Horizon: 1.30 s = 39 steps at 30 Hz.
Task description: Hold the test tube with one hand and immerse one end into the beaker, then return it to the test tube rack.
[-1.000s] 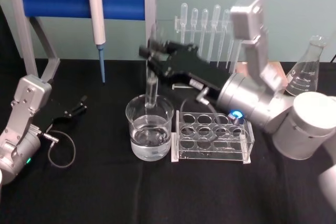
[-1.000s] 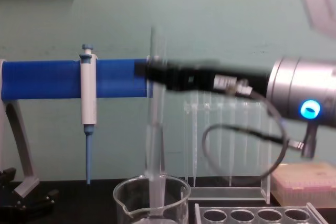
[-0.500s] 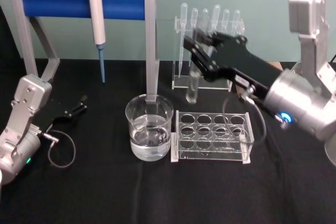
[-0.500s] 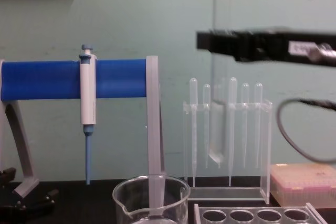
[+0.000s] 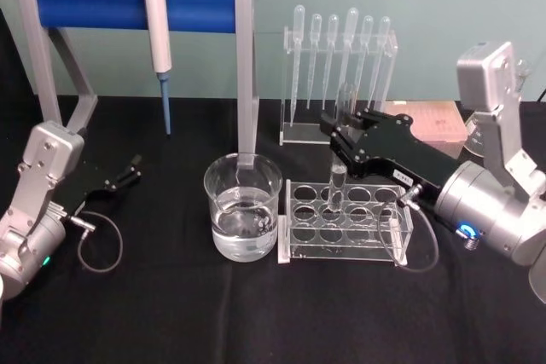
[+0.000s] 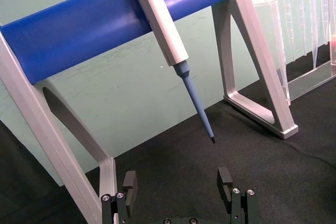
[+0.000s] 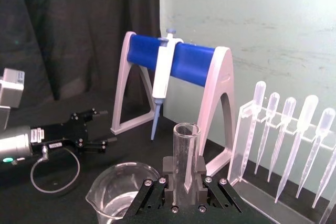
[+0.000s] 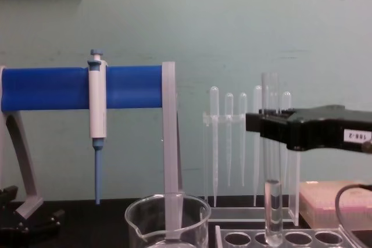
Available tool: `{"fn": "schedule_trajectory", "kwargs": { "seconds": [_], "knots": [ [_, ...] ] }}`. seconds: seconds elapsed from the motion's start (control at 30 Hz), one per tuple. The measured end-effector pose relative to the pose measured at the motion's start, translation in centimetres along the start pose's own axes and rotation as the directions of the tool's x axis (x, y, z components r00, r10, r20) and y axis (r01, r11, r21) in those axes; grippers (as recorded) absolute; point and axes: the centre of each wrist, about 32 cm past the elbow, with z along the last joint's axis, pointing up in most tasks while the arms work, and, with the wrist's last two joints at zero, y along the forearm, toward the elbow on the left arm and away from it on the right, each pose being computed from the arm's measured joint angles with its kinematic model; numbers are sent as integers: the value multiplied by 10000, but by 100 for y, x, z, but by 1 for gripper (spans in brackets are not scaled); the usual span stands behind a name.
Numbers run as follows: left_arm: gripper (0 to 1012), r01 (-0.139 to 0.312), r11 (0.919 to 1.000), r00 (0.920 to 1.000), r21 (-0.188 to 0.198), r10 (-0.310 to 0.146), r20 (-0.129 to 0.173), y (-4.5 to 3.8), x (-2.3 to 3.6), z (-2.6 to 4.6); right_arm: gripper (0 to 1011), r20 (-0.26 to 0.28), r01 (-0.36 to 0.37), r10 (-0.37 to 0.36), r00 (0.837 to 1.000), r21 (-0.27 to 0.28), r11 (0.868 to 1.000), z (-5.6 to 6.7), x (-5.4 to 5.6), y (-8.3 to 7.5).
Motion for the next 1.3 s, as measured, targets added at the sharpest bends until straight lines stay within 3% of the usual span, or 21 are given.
{"fn": "schedule_trajectory", "kwargs": {
  "seconds": [0.6,1.3],
  "knots": [
    [1000,0,10000,10000,0,0,0,0,0,0,228,254,-227,231,9994,-143,9996,-218,-8,133],
    [1000,-1,10000,10000,0,1,0,0,0,0,228,365,-383,414,9985,-825,9959,-463,-13,179]
  ]
}}
